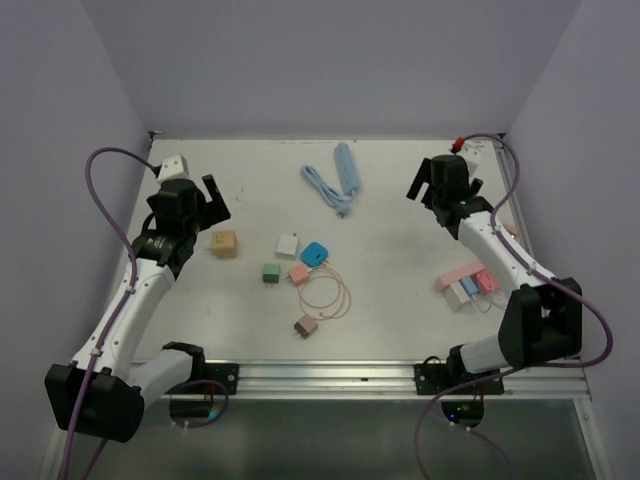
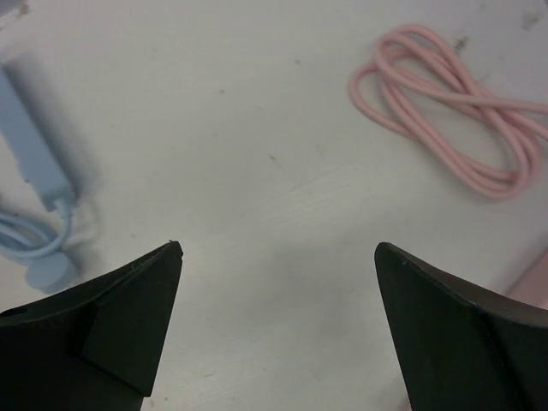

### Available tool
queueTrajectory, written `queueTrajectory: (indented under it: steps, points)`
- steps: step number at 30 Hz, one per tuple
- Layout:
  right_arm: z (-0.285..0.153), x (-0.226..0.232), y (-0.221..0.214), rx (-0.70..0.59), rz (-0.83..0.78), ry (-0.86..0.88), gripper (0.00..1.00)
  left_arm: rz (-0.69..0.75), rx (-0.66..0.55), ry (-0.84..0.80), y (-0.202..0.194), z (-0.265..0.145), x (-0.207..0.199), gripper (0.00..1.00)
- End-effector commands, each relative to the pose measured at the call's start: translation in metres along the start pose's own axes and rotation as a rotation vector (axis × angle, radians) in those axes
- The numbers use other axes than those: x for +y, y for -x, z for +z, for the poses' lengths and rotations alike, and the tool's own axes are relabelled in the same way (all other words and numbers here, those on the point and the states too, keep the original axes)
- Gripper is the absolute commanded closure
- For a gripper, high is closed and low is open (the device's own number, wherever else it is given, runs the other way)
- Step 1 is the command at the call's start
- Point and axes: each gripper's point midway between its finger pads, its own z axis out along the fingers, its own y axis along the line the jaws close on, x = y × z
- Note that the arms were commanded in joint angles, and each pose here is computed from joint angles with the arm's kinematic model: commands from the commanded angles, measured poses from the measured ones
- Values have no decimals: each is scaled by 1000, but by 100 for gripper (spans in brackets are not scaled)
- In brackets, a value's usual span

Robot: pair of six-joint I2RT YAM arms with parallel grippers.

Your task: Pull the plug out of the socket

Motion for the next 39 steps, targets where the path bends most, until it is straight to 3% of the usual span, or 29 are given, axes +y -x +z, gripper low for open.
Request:
queueTrajectory:
  steps: [1, 6, 13, 24, 32, 39]
  points:
    - [-17, -59, -21, 16, 101, -193, 1, 2, -51, 17, 11, -5, 6, 0]
    - [-36, -124, -44, 44, 191, -356, 2, -1, -56, 10, 12, -7, 5, 1]
    - [-33, -173, -76, 113, 329, -445, 5, 2, -40, -2, 7, -3, 3, 1]
    - [-11, -167, -106, 217, 323, -403, 8, 10, -17, -9, 2, 1, 1, 0]
    - [10, -128, -118, 320, 239, -170, 19, 11, -9, -19, 0, 2, -1, 0]
    - [13, -69, -127, 385, 0, 23, 21, 13, -9, -15, 0, 3, -1, 0]
